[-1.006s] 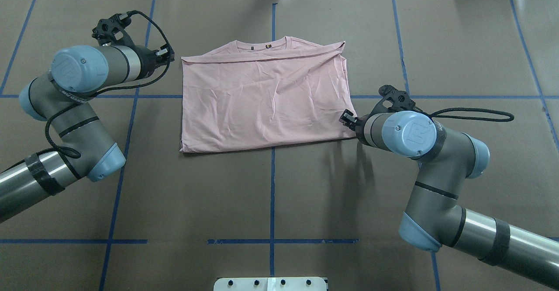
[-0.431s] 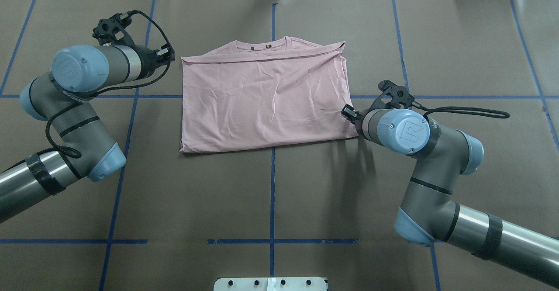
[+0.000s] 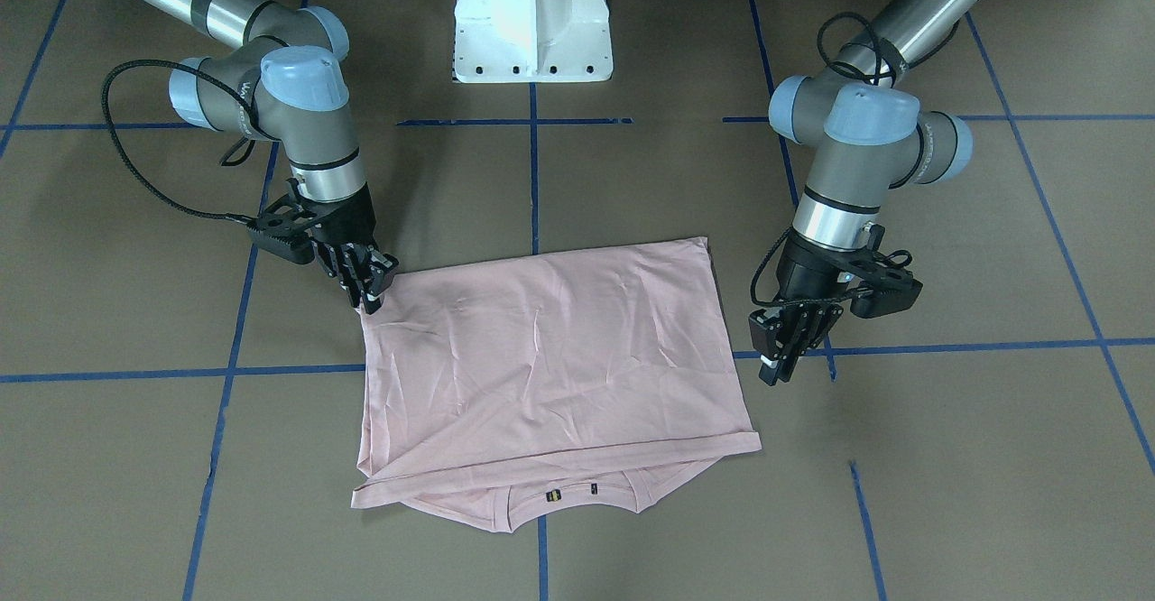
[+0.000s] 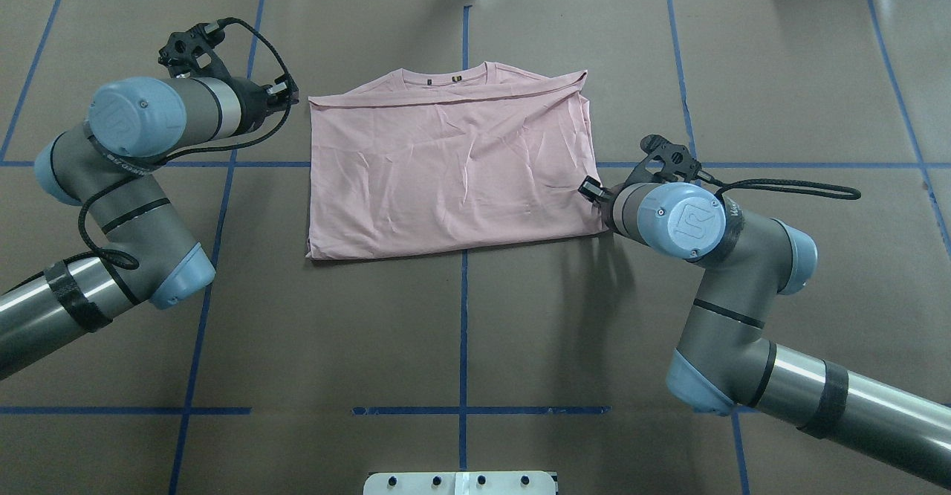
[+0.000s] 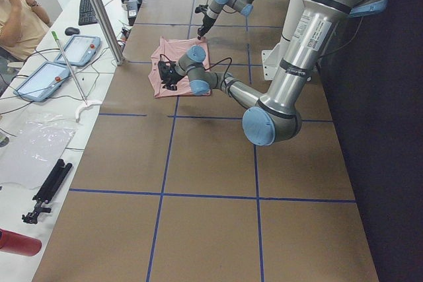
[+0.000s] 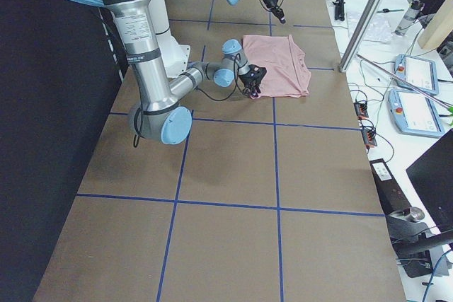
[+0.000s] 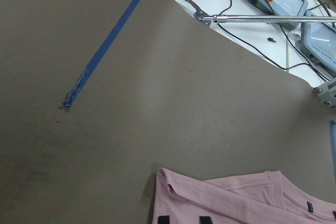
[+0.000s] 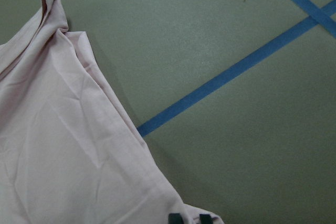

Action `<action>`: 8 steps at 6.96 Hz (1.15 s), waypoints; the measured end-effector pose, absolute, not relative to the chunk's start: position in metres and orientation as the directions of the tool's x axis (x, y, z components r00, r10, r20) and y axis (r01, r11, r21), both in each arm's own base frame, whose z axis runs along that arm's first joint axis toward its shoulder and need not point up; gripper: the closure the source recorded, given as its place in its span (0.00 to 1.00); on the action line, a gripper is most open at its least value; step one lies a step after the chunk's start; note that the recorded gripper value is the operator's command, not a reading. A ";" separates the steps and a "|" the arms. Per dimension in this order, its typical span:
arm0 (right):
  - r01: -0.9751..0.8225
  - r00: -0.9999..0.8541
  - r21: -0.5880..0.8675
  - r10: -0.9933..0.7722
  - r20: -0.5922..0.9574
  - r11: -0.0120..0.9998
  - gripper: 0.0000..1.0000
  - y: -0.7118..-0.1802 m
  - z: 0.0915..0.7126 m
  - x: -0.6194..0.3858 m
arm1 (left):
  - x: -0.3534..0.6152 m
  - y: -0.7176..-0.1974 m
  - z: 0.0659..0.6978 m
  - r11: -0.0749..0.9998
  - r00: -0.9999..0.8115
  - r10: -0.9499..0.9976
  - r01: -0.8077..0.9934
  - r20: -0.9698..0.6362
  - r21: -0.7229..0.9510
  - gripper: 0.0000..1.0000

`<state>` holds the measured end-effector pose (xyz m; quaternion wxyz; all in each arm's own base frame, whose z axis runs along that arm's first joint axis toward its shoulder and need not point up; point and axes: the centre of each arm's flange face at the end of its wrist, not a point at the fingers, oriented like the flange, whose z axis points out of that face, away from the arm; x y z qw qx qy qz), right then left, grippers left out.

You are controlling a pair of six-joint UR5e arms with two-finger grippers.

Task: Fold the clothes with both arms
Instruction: 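Grasp the corner with the right gripper and drag the shirt toward the robot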

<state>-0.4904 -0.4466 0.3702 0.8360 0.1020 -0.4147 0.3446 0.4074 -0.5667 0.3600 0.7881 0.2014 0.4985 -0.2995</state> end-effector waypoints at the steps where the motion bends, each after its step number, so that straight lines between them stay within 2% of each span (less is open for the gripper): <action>1: -0.661 0.415 -0.116 0.490 0.766 0.741 1.00 -0.447 0.368 -0.489 | 0.408 -0.567 0.360 0.739 0.322 -0.272 0.673 -0.907 0.018 0.68; 3: -0.662 0.388 -0.122 0.477 0.789 0.740 1.00 -0.441 0.351 -0.473 | 0.407 -0.566 0.357 0.738 0.316 -0.270 0.674 -0.910 0.015 0.68; 4: -0.652 0.371 -0.129 0.463 0.805 0.747 1.00 -0.418 0.329 -0.444 | 0.407 -0.566 0.355 0.735 0.304 -0.274 0.678 -0.912 0.005 0.68; 6: -0.588 0.424 -0.144 0.455 0.783 0.796 1.00 -0.336 0.307 -0.417 | 0.408 -0.564 0.350 0.730 0.280 -0.288 0.683 -0.916 -0.020 0.68; 8: -0.505 0.475 -0.206 0.469 0.745 0.838 1.00 -0.234 0.318 -0.416 | 0.408 -0.562 0.347 0.730 0.275 -0.287 0.683 -0.917 -0.024 0.68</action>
